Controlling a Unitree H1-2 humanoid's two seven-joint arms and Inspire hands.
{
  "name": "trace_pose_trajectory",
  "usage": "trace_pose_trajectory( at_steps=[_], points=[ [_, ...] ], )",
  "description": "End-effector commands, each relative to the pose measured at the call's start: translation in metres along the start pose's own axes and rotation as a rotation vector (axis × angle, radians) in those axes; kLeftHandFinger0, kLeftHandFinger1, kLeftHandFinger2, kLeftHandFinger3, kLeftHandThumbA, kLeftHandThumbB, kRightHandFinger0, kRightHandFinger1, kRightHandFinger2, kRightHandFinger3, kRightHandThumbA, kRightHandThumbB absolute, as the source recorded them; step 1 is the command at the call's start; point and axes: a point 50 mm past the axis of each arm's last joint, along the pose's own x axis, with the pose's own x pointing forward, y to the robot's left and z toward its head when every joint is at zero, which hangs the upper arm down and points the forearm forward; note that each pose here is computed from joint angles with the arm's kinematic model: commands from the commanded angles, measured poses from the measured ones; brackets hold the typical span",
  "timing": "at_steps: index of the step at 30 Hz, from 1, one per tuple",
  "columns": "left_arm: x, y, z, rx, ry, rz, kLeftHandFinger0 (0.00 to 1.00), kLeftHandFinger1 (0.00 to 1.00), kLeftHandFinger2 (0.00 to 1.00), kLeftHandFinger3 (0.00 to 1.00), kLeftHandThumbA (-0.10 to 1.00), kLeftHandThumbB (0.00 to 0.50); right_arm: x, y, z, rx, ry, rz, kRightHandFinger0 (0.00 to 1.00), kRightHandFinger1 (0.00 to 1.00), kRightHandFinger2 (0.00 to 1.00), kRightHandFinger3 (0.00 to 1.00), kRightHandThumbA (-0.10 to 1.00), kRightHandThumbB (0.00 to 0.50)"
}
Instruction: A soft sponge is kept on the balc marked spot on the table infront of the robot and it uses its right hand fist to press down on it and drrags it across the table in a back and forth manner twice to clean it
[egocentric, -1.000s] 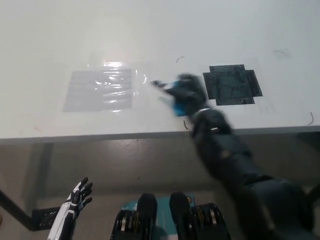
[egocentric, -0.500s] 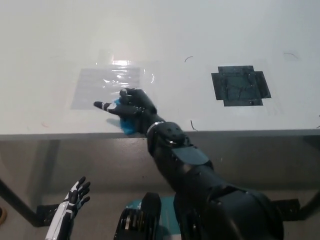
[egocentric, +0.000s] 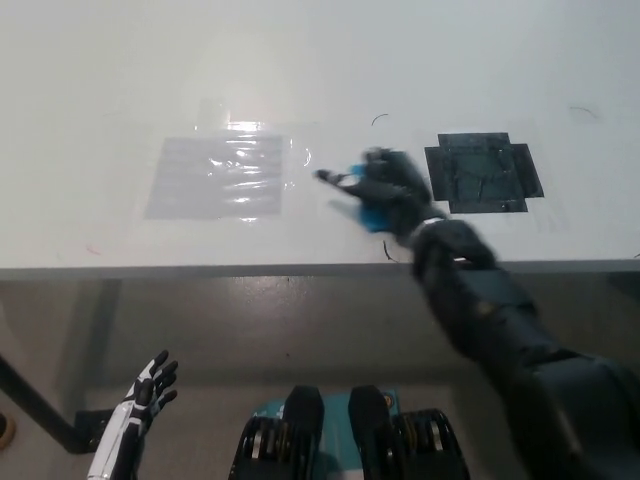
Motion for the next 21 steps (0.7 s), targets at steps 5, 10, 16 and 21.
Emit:
trace_pose_trajectory(
  at_steps=[5, 10, 16, 21],
  points=[
    [0.006, 0.015, 0.012, 0.028, -0.066, 0.000, 1.00, 1.00, 1.00, 1.00, 1.00, 0.484, -0.040, -0.155, -0.012, -0.011, 0.032, -0.274, 0.00, 0.00, 0.00, 0.00, 1.00, 0.116],
    [0.008, 0.016, 0.011, 0.034, -0.064, -0.003, 1.00, 1.00, 1.00, 1.00, 1.00, 0.481, -0.067, -0.218, -0.009, -0.002, 0.021, -0.410, 0.00, 0.00, 0.05, 0.01, 1.00, 0.109],
    [0.009, 0.018, 0.010, 0.032, -0.059, 0.003, 1.00, 1.00, 1.00, 1.00, 1.00, 0.481, -0.094, -0.263, -0.008, 0.027, 0.031, -0.482, 0.00, 0.00, 0.05, 0.00, 1.00, 0.106],
    [0.009, 0.017, 0.008, 0.033, -0.059, 0.002, 1.00, 1.00, 1.00, 1.00, 1.00, 0.478, -0.100, -0.273, -0.007, 0.028, 0.015, -0.500, 0.00, 0.00, 0.14, 0.03, 1.00, 0.056]
  ],
)
